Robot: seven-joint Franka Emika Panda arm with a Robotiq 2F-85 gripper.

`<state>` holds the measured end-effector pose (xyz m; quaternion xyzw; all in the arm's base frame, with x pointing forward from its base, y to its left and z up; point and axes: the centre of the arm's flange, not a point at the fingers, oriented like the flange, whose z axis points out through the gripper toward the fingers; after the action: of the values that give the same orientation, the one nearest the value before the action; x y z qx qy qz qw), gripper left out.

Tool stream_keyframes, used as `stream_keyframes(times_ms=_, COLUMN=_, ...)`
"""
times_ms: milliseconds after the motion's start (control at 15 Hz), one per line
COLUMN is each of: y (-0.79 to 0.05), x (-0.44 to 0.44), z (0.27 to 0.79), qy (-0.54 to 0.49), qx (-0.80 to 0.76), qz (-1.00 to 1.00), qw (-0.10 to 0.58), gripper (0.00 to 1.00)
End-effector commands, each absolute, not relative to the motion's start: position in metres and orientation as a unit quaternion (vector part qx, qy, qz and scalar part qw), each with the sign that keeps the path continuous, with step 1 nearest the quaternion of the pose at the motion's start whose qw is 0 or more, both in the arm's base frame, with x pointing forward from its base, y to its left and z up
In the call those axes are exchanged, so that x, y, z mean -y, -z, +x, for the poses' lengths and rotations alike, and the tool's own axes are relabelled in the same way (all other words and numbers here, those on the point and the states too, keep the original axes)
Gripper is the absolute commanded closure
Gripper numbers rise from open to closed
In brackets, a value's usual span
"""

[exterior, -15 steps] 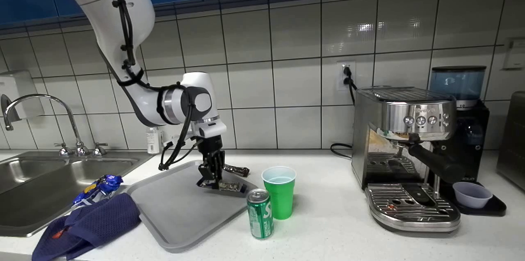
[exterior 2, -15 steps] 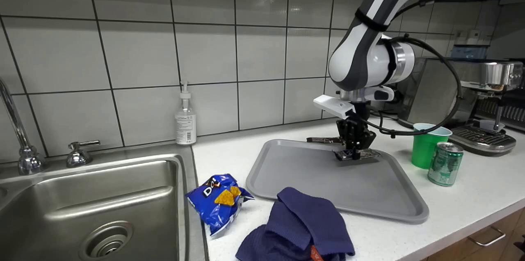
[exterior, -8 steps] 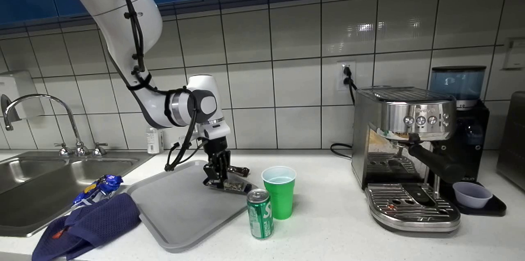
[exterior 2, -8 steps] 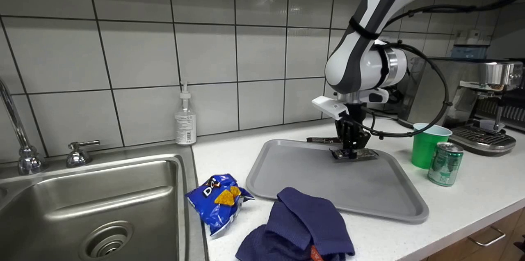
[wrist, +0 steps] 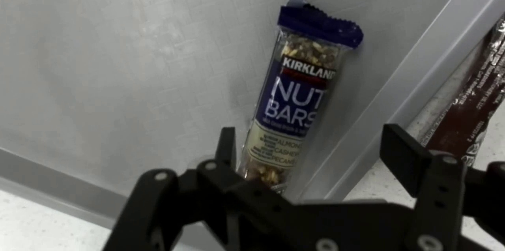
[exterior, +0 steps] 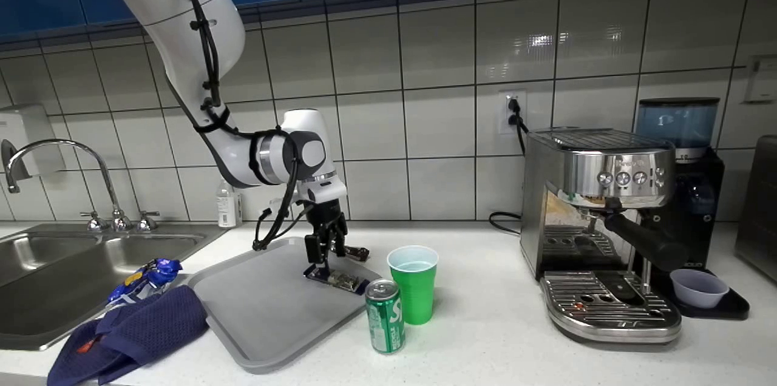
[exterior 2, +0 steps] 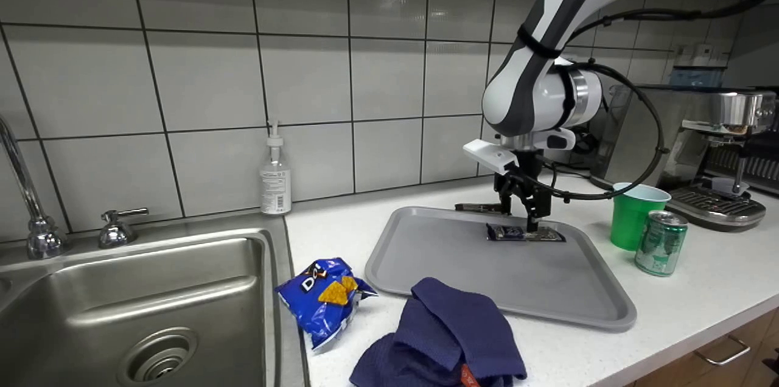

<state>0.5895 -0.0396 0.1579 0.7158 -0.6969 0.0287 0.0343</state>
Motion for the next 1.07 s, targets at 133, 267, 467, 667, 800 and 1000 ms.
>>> stream_keyframes(times_ms=133, y=-0.177, x=0.057, z=0.586, qy=-0.016, qx=0.645, qz=0.763, qw=0.032, gripper=0.00)
stream_keyframes(times_ms=267, y=-0.181, x=0.059, z=0.585, qy=-0.017, qx=0.622, qz=0.782, qw=0.030, gripper=0.00)
stream_keyframes(times_ms=467, y=-0.189, x=0.058, z=0.583, qy=-0.001, qx=0.567, qz=0.824, qw=0.025, gripper=0.00)
stream_keyframes(times_ms=667, y=-0.199, x=0.054, z=0.581, qy=0.001, qx=0.512, qz=0.859, qw=0.016, gripper=0.00)
stream_keyframes(times_ms=800, y=-0.206, x=0.052, z=0.579, qy=0.005, qx=0.472, qz=0.882, qw=0.008, gripper=0.00)
stream_keyframes(times_ms=1000, y=-0.216, x=0.047, z=0.575, qy=0.010, qx=0.413, qz=0.911, qw=-0.004, gripper=0.00)
